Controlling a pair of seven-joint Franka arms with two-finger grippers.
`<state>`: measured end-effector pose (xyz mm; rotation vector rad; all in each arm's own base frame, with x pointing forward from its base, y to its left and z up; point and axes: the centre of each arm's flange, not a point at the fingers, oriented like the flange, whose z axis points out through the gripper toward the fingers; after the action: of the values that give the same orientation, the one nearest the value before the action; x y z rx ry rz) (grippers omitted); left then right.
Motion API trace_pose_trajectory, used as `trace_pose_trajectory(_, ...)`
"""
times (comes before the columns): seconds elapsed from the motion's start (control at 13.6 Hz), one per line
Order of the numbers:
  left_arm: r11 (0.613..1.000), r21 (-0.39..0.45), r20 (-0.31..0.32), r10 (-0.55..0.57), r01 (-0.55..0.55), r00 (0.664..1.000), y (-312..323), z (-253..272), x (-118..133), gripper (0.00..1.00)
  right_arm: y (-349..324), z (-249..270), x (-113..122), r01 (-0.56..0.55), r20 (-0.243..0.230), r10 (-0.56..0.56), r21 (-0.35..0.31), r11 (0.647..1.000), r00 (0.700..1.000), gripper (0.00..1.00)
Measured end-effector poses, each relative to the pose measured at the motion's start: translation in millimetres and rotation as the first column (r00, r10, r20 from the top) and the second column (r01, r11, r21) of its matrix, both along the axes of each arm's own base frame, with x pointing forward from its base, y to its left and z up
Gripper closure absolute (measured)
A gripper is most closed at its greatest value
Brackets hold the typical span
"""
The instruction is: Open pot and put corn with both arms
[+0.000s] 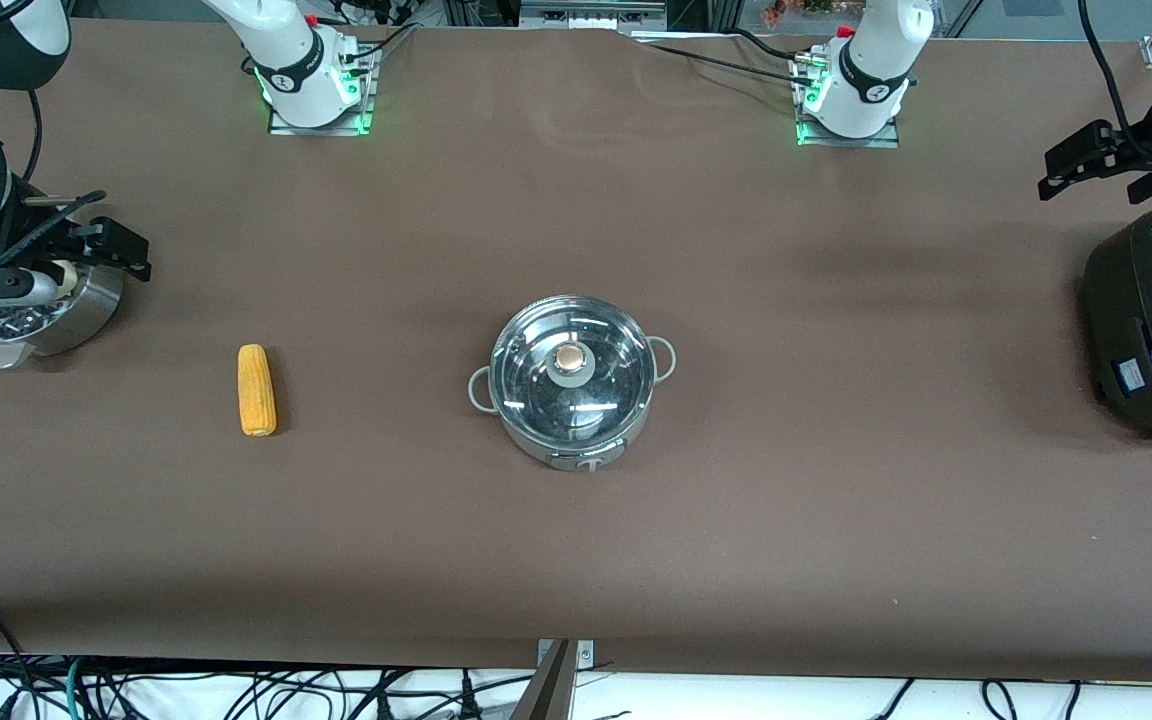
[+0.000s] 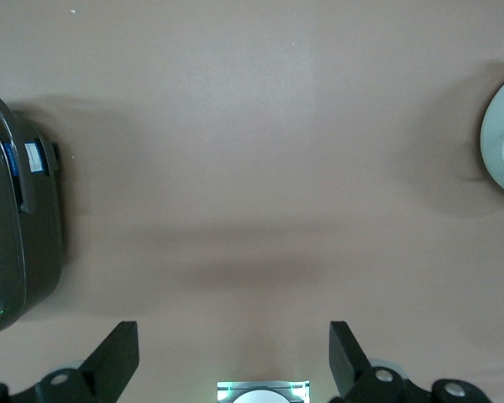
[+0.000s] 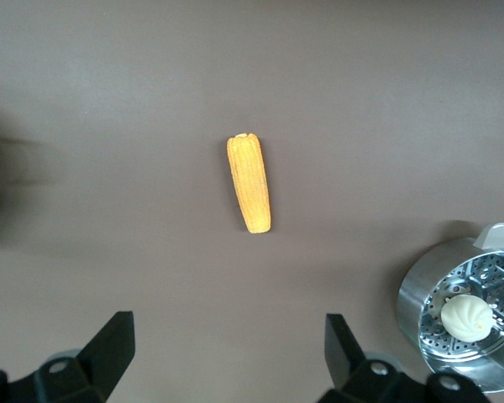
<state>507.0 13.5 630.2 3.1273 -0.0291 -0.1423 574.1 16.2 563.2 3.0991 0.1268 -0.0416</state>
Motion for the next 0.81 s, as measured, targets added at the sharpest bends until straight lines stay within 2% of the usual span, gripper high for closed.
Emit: trace_pose_trajectory(0.81, 1.000, 0.000, -0.004, -0.003, 0.003, 1.000, 0.5, -4.3, 3.3, 0.00, -0.3, 1.1, 0.2, 0.001, 0.002, -0.001, 0.000, 1.000, 1.000, 0.00)
